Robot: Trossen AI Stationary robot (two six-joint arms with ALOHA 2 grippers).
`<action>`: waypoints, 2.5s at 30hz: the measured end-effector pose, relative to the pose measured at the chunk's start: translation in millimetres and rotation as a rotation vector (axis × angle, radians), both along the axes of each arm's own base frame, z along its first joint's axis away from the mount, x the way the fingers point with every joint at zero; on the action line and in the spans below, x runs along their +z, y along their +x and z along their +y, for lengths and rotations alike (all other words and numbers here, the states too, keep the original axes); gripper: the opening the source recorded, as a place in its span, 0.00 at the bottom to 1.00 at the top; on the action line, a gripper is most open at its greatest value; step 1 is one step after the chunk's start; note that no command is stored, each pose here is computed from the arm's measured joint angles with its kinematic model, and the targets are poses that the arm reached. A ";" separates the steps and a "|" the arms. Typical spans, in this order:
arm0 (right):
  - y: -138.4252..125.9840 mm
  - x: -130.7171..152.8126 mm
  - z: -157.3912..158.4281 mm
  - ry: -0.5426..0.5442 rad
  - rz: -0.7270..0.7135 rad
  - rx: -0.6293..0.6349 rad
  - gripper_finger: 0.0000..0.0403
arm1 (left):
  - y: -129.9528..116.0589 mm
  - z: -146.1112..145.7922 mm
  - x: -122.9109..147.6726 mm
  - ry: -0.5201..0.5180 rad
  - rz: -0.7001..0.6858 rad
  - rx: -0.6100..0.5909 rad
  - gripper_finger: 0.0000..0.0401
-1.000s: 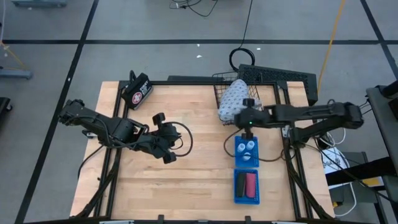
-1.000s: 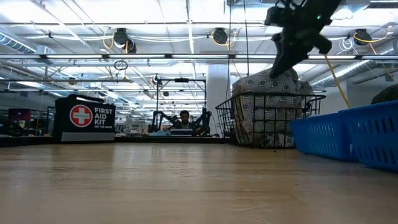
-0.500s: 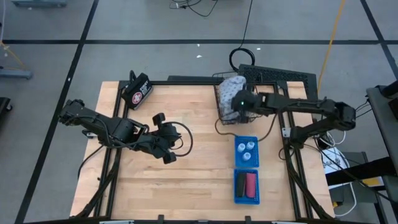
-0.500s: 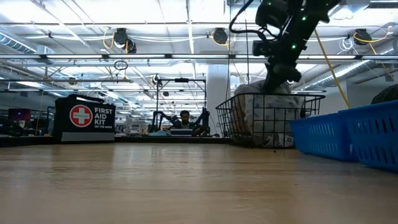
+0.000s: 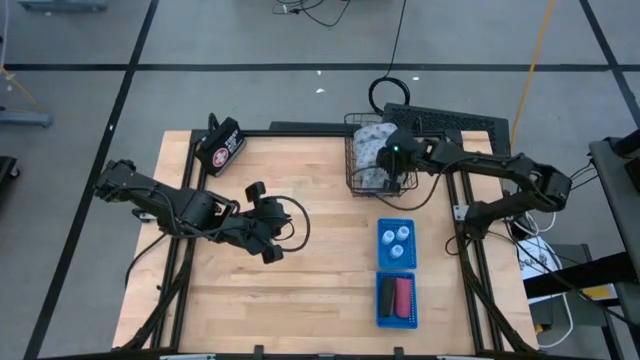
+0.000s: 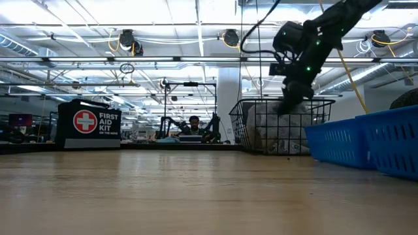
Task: Pick & Place Medicine items
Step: Put the blue patient gown into the wire basket, then return to Home Position
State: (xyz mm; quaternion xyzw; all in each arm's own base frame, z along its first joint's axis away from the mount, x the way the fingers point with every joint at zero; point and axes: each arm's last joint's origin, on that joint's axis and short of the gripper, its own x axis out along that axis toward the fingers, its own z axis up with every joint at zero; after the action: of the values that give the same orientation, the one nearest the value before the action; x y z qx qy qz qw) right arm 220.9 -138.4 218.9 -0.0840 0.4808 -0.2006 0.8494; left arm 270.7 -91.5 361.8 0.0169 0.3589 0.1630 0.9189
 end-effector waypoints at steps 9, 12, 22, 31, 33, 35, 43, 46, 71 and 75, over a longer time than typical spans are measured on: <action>-4.6 -5.2 8.3 0.017 -0.004 -0.014 0.00 | -0.1 0.1 0.1 0.002 0.001 -0.002 0.09; -6.0 6.0 14.1 -0.019 -0.050 0.002 0.01 | 0.0 0.1 0.0 0.001 0.001 -0.001 0.09; -34.3 60.1 42.0 -0.087 -0.319 -0.002 0.01 | 0.7 0.1 0.5 -0.002 -0.009 0.003 0.09; -84.9 102.8 70.7 -0.053 -0.638 -0.092 0.00 | -0.3 -1.1 -0.6 0.068 0.058 -0.125 0.09; -96.0 106.9 76.0 -0.038 -0.675 -0.108 0.00 | -0.3 -1.6 0.2 0.055 0.055 -0.135 0.09; -107.9 104.6 81.5 -0.001 -0.656 -0.133 0.01 | -6.2 0.0 6.1 0.057 0.039 -0.146 0.09; -144.6 98.7 98.7 0.103 -0.655 -0.221 0.01 | -69.3 16.8 33.0 0.082 -0.145 -0.162 0.09; -151.8 96.7 102.2 0.109 -0.718 -0.226 0.01 | -98.0 29.3 19.5 0.077 -0.248 -0.128 0.09; -131.3 10.8 102.9 0.240 -1.008 0.092 0.00 | -195.6 75.3 -115.6 -0.100 -0.629 -0.127 0.09; -125.7 -1.5 103.4 0.302 -1.027 0.179 0.01 | -192.7 75.3 -127.4 -0.106 -0.618 -0.067 0.09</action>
State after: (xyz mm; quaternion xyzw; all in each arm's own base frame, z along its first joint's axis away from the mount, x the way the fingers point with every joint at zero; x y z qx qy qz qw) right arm 95.2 -34.9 217.4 0.1073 0.0181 -0.0712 0.9915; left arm 78.0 -16.2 234.4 -0.0695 0.0701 0.1112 0.9889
